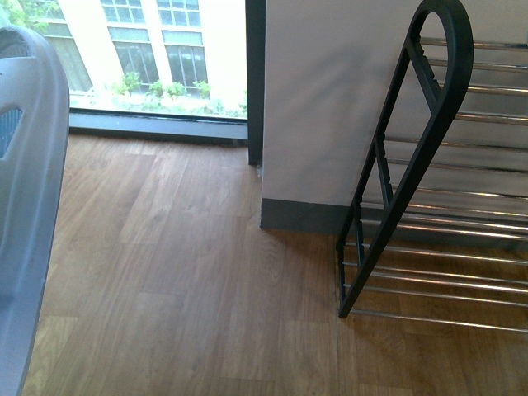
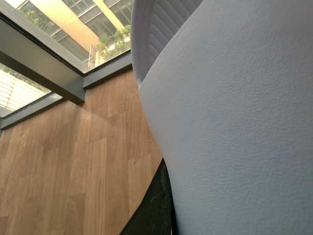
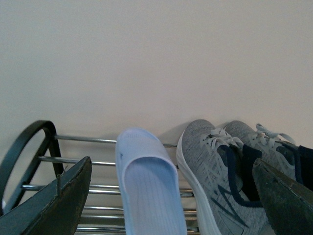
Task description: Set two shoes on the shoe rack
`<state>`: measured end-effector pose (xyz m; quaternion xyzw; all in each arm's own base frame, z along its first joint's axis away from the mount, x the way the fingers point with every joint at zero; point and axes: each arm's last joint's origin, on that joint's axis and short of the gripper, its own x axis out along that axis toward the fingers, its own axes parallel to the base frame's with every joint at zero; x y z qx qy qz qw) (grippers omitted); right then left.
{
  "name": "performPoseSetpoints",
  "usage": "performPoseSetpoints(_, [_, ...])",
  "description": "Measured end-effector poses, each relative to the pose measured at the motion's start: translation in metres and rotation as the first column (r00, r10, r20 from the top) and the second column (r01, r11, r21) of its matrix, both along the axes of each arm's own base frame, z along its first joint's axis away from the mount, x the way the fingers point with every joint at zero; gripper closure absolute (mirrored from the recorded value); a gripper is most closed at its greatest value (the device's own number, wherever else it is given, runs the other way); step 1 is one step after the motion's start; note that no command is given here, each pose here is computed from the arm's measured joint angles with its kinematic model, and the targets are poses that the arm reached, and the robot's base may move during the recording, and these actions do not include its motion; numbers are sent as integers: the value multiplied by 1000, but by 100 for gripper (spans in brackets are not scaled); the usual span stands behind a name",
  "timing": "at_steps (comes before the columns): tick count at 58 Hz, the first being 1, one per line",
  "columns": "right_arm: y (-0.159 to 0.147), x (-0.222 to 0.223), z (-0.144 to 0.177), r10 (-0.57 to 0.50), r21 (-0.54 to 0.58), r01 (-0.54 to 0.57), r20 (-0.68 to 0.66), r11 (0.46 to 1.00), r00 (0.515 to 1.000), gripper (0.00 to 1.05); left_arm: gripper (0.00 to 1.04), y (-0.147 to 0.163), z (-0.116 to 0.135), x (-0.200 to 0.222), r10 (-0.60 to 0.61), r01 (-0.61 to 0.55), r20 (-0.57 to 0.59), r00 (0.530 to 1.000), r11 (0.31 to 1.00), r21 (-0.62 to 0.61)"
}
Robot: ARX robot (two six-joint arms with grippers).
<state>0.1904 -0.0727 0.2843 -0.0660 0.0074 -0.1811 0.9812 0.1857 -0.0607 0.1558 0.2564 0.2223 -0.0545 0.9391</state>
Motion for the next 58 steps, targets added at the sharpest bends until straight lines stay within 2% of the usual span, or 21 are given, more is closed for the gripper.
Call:
performPoseSetpoints(10, [11, -43, -8, -5, 50, -2, 124, 999, 992, 9, 103, 0, 0, 0, 0, 0, 0, 1000, 1000, 0])
performPoseSetpoints(18, [9, -61, -21, -39, 90, 24, 163, 996, 986, 9, 103, 0, 0, 0, 0, 0, 0, 1000, 1000, 0])
performPoseSetpoints(31, [8, -71, -46, -72, 133, 47, 191, 990, 979, 9, 103, 0, 0, 0, 0, 0, 0, 1000, 1000, 0])
performPoseSetpoints(40, [8, -71, -48, -72, 143, 45, 194, 989, 978, 9, 103, 0, 0, 0, 0, 0, 0, 1000, 1000, 0])
performPoseSetpoints(43, [8, -71, -48, 5, 136, -26, 157, 990, 988, 13, 103, 0, 0, 0, 0, 0, 0, 1000, 1000, 0])
performPoseSetpoints(46, [10, -72, -51, 128, 145, -140, 88, 980, 988, 21, 103, 0, 0, 0, 0, 0, 0, 1000, 1000, 0])
performPoseSetpoints(49, [16, -72, -57, 257, 159, -262, 51, 952, 965, 28, 103, 0, 0, 0, -1, 1, 0, 1000, 1000, 0])
performPoseSetpoints(51, [21, -73, -62, 304, 163, -306, 39, 938, 952, 34, 103, 0, 0, 0, 0, 0, 0, 1000, 1000, 0])
performPoseSetpoints(58, [33, -76, -71, 337, 147, -339, 37, 929, 941, 53, 103, 0, 0, 0, 0, 0, 0, 1000, 1000, 0])
